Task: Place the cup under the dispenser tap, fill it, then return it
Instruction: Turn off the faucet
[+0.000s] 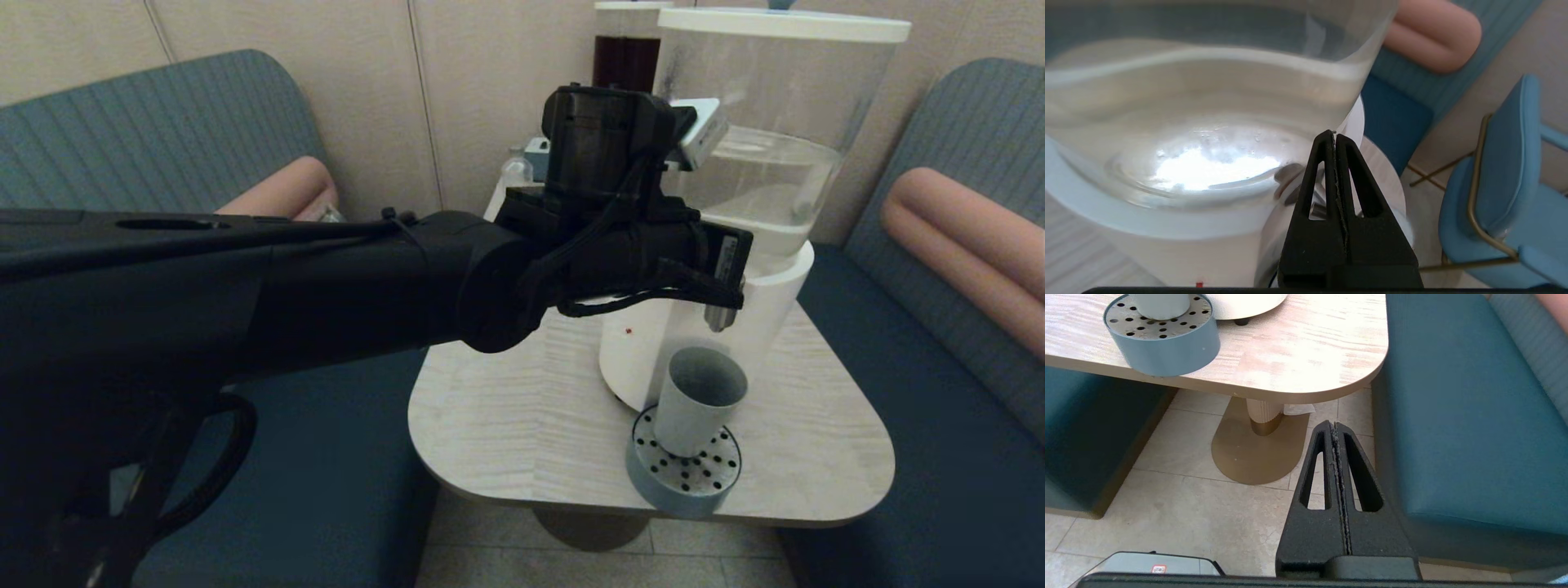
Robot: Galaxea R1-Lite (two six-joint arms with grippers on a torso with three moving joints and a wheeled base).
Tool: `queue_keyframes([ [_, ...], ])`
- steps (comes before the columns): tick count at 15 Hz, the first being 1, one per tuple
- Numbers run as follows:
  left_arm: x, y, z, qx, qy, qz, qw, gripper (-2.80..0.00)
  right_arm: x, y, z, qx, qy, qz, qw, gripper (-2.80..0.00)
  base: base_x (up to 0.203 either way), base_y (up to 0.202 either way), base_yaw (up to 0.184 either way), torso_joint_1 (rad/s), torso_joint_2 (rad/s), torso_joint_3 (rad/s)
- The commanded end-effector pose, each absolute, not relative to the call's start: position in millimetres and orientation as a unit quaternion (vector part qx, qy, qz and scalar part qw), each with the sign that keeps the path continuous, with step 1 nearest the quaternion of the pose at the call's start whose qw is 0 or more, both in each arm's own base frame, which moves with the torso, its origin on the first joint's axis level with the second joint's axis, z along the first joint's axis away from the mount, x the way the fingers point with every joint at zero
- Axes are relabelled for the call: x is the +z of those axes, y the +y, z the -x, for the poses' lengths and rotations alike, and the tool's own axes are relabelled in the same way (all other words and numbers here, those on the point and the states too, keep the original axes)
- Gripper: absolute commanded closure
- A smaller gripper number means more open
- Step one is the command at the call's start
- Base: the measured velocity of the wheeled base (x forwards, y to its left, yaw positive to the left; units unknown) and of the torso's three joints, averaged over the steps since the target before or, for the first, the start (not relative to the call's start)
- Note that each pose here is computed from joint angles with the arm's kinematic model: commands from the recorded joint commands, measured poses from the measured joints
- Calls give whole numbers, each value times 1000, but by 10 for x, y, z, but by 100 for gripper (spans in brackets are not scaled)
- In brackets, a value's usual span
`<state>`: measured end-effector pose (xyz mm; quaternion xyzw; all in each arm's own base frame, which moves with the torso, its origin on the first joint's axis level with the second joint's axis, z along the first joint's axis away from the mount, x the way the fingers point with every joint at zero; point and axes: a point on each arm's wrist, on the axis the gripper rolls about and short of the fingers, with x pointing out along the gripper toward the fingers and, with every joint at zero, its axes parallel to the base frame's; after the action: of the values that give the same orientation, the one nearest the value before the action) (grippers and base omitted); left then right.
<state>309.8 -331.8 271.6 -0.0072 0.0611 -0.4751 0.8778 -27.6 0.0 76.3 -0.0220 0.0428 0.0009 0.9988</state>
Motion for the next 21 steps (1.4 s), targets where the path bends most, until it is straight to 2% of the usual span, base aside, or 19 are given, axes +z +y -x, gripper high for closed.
queue_keyframes([
  [1, 2805, -3267, -3057, -473, 57, 9, 879, 0, 762, 0, 276, 1, 43, 22, 999, 0, 0, 0, 0, 0, 0, 0],
  [8, 3044, -3002, -2844, -456, 89, -5, 885, 0, 762, 0, 276, 1, 43, 22, 999, 0, 0, 0, 0, 0, 0, 0],
  [21, 2685, -3047, -2881, -453, 139, -25, 880, 0, 762, 0, 276, 1, 43, 22, 999, 0, 0, 0, 0, 0, 0, 0],
])
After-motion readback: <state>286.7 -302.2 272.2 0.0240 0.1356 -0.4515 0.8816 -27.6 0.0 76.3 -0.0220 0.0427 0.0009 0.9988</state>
